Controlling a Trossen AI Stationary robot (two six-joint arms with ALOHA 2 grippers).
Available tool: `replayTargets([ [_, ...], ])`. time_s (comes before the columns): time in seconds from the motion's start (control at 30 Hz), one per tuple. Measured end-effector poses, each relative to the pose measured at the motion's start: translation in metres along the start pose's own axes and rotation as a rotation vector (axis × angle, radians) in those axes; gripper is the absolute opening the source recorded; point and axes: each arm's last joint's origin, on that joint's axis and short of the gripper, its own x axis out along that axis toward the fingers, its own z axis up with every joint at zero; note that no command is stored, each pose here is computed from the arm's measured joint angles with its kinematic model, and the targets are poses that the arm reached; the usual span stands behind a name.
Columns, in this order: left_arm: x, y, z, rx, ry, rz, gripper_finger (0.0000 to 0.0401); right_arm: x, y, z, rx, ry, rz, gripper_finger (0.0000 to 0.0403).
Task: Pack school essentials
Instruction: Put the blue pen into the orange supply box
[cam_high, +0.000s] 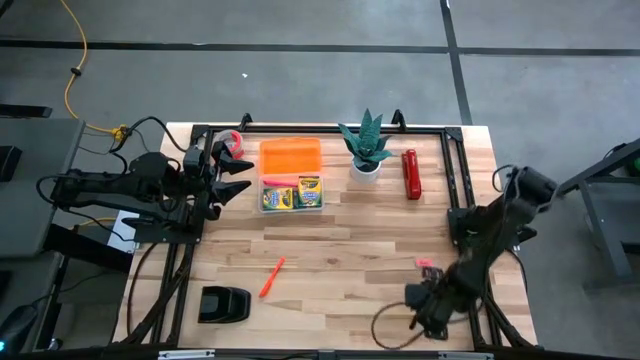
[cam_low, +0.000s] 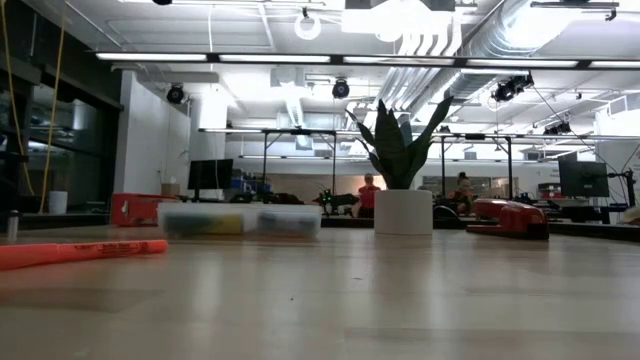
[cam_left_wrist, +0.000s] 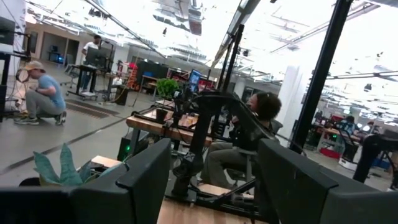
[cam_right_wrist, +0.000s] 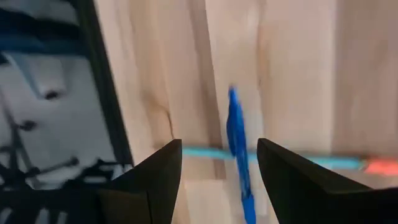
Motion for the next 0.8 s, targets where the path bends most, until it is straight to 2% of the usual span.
replayTargets([
  [0.17,0.000,0.000,0.000,0.000,0.000,0.000,0.0231,0.027,0.008,-0.013,-0.020,0.056,-0.075,0.0201],
  [0.37,0.000,0.000,0.000,-0.033,-0.002,0.000,0.0231,0.046,0.007,-0.012,-0.036,0.073,-0.132,0.0201],
  [0.67,0.000,0.000,0.000,-0.035,-0.003,-0.001,0.0231,0.057,0.007,-0.011,-0.010,0.067,-0.166,0.0201],
  [0.8,0.000,0.000,0.000,-0.035,-0.003,-0.001,0.0231,0.057,0.006,-0.010,0.008,0.049,-0.175,0.0182],
])
